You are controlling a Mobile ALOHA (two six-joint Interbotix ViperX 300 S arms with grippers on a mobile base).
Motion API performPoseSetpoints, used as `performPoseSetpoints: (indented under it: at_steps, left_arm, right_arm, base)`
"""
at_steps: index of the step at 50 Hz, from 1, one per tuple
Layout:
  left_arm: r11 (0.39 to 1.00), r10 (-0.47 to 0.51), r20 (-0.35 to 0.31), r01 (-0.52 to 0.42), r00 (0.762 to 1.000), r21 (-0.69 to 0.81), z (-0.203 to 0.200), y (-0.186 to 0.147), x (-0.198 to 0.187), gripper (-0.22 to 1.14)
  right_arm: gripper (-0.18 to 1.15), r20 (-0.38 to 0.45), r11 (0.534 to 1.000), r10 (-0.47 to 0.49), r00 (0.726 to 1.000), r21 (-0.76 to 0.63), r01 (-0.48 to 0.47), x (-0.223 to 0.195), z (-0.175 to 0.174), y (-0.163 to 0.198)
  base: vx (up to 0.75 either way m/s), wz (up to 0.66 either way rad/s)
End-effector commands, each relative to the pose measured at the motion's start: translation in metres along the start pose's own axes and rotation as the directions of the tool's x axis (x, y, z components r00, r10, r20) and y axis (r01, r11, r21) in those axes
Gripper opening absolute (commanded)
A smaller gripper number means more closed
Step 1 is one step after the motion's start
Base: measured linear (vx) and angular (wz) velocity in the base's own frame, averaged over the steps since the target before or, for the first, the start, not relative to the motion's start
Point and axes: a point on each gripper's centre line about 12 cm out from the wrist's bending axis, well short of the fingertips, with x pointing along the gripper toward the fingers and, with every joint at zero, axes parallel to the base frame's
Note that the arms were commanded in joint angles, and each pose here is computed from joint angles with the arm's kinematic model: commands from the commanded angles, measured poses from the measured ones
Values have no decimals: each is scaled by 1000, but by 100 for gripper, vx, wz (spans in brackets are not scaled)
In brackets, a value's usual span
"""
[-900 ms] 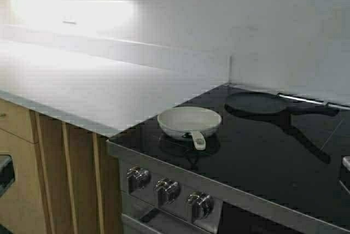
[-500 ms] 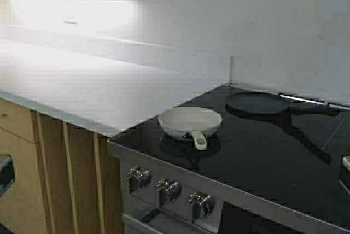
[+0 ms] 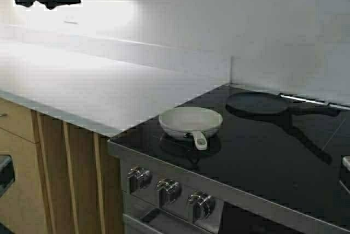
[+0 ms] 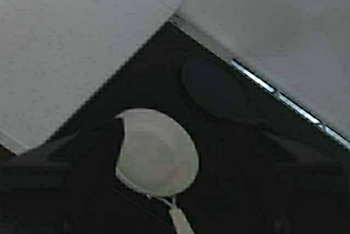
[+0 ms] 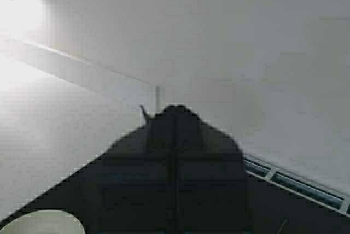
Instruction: Wash the pan
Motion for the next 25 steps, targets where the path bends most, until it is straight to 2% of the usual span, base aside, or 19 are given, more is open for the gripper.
performPoseSetpoints:
  at_steps: [1,13,25]
  left_arm:
    - [995,-85,-39,83,996,-50,-23,-5,24,90]
    - [963,-204,-122,177,971,-204,-73,5,60,90]
    - [941,-229,-199,165,953,-294,-119,24,90,90]
  right_arm:
    - [6,0,1000,0,1000,-2,0,3,3,0]
    - [6,-5,1000,1,1000,3,-1,2,1,0]
    - [6,-12,1000,1,1000,2,-1,2,0,0]
  base:
    - [0,0]
    - [0,0]
    - [0,0]
